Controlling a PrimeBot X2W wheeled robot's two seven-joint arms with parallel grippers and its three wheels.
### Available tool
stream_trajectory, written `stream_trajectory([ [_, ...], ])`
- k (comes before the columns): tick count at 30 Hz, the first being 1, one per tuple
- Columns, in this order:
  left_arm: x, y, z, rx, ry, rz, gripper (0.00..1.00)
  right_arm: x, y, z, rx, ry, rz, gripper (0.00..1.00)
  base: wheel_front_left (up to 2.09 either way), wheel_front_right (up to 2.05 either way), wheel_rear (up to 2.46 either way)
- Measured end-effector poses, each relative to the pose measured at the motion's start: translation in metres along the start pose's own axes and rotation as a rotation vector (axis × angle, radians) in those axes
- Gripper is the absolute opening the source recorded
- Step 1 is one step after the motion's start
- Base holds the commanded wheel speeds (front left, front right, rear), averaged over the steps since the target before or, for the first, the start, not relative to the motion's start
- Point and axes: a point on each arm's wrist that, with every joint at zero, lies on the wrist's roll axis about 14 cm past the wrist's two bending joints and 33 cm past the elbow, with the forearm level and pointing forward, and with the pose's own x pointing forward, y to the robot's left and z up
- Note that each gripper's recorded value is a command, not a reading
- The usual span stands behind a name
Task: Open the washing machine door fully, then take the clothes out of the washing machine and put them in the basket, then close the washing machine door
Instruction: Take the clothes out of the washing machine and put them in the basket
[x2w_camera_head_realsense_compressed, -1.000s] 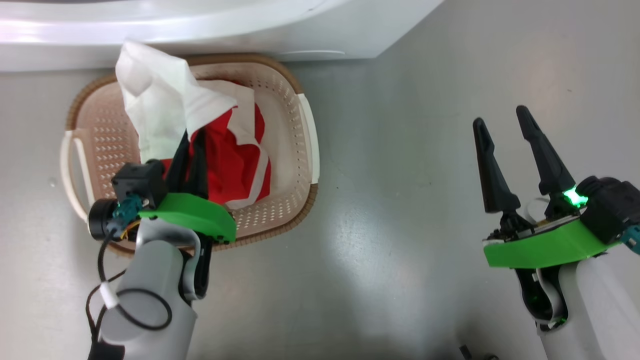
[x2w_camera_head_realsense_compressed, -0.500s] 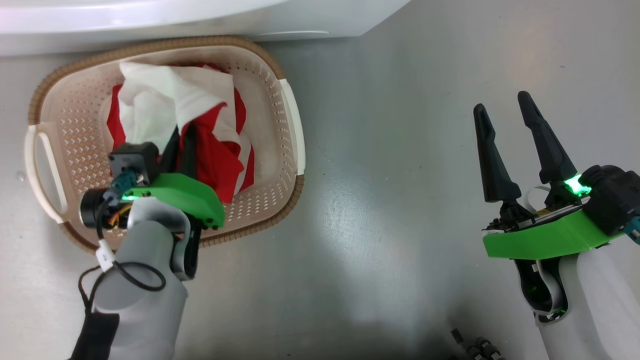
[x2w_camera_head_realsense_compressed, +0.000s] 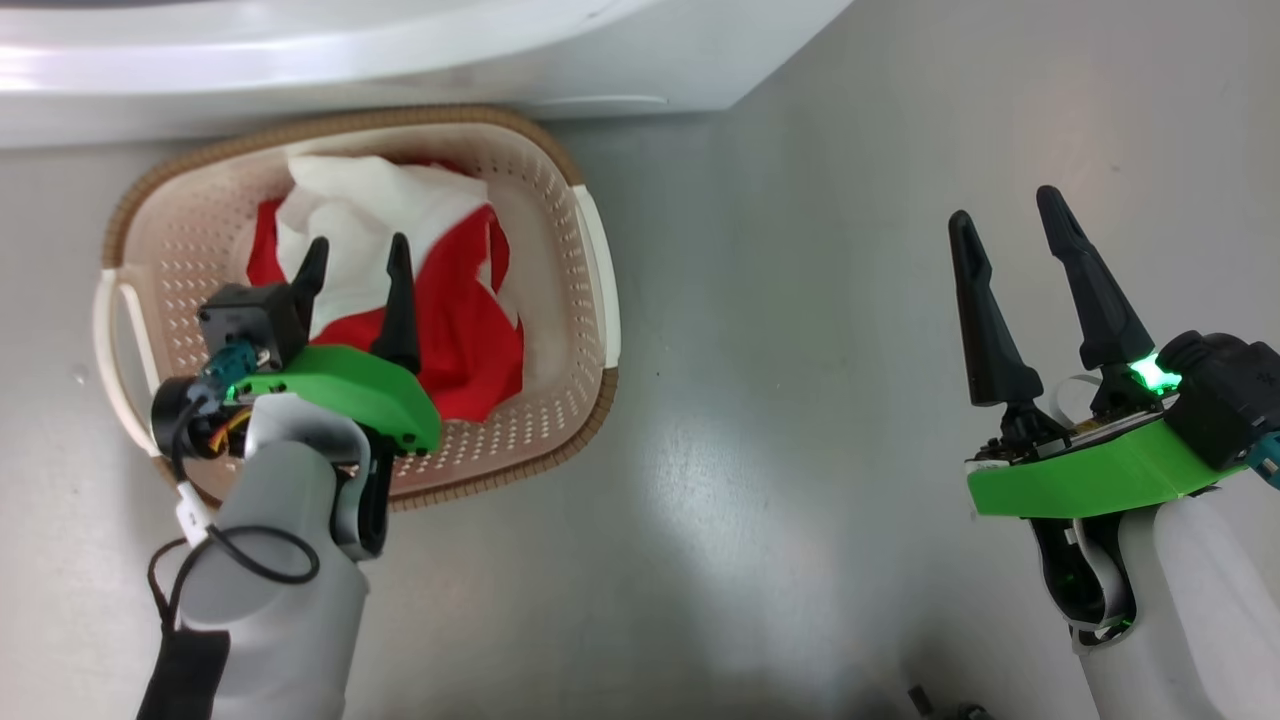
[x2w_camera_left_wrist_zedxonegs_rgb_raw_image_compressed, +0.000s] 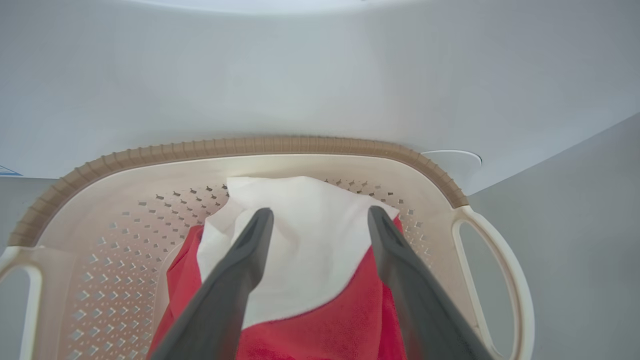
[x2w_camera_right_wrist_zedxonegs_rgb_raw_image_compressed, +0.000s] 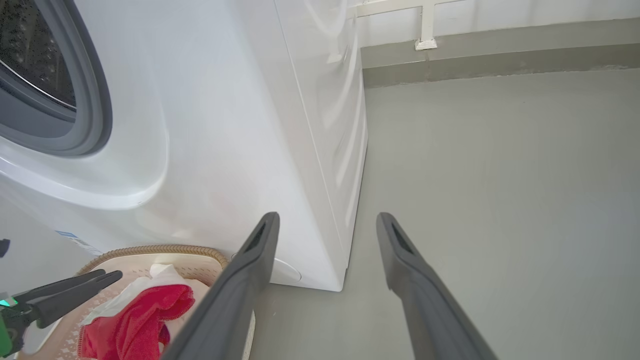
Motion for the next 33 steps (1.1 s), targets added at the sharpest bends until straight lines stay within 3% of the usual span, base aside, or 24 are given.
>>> stream_trajectory([
  [10, -0.034, 0.000, 0.034, -0.015, -0.089, 0.005, 1.00, -0.010, 0.013, 0.035, -0.006, -0.069, 0.024, 1.00, 0.00, 0.00, 0.00],
  [33, -0.163, -0.003, 0.115, 0.064, -0.391, -0.009, 1.00, -0.102, 0.030, 0.074, -0.006, -0.129, 0.019, 1.00, 0.00, 0.00, 0.00],
])
